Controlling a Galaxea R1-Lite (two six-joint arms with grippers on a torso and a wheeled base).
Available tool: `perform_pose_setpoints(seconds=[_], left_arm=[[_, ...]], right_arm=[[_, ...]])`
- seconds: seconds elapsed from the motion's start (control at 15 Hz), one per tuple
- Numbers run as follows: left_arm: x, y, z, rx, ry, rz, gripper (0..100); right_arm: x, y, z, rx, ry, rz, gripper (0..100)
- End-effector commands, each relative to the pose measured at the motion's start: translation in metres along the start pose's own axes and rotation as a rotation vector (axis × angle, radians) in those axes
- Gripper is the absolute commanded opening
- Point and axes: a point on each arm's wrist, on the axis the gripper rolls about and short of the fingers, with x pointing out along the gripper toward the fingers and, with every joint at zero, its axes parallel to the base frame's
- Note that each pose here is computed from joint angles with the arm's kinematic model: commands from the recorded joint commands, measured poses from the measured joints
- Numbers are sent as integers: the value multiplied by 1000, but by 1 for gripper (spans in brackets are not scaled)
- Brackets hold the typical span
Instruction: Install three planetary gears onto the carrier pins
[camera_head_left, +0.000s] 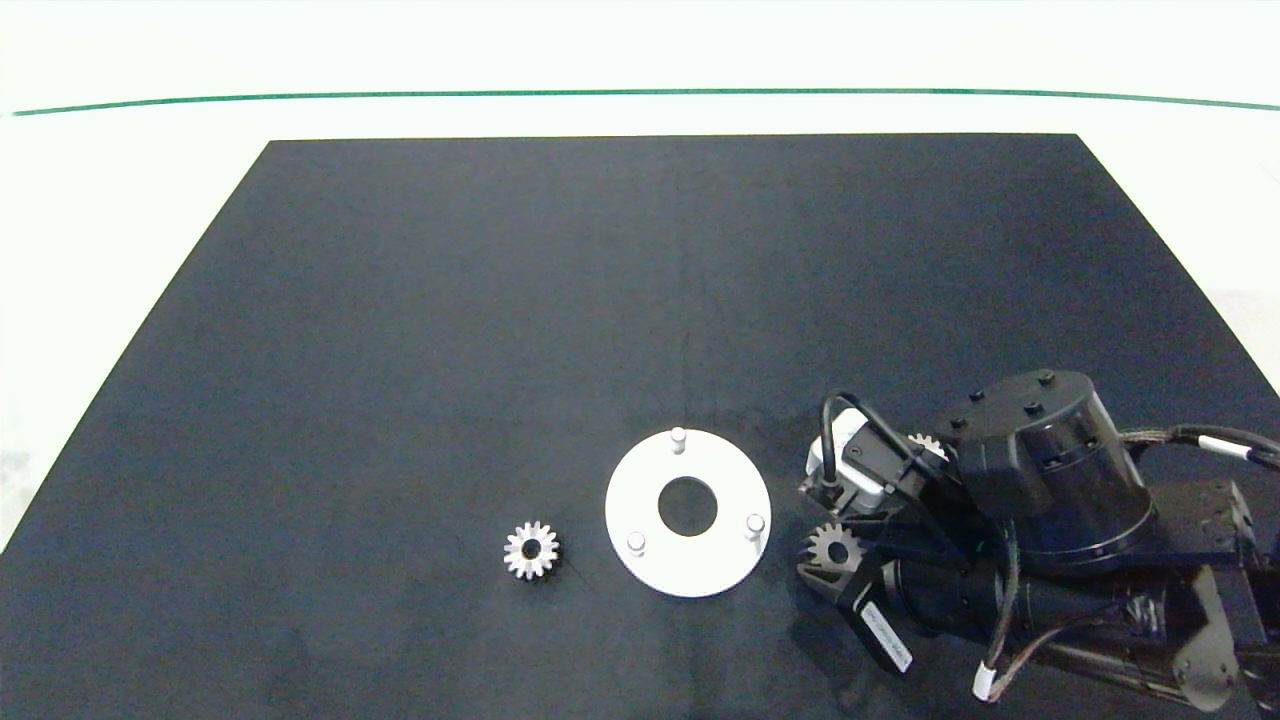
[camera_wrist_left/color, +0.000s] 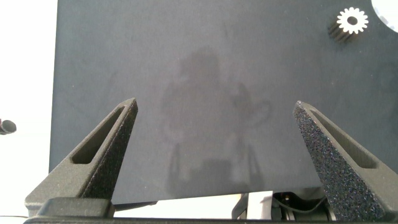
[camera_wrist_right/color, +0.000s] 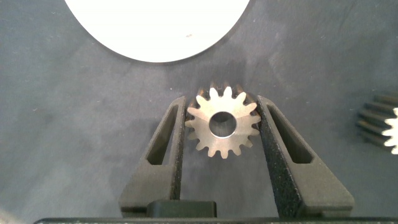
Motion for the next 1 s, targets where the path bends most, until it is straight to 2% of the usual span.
perform_pose_setpoints(seconds=[0.07, 0.2, 0.27, 0.73, 1.0], left_arm=[[0, 0, 0, 1, 4, 2, 100], [1, 0, 0, 2, 10, 0, 100], [1, 0, 0, 2, 10, -3, 100], [1, 0, 0, 2, 11, -5, 100], [1, 0, 0, 2, 11, -6, 100]], right_arm=[[-19, 3, 26, -19, -47, 24, 7], [-25, 8, 41, -28, -87, 33, 7], [-28, 9, 46, -33, -86, 28, 7], [-4, 18, 48, -58, -13, 37, 7], [5, 19, 52, -58, -6, 36, 7]])
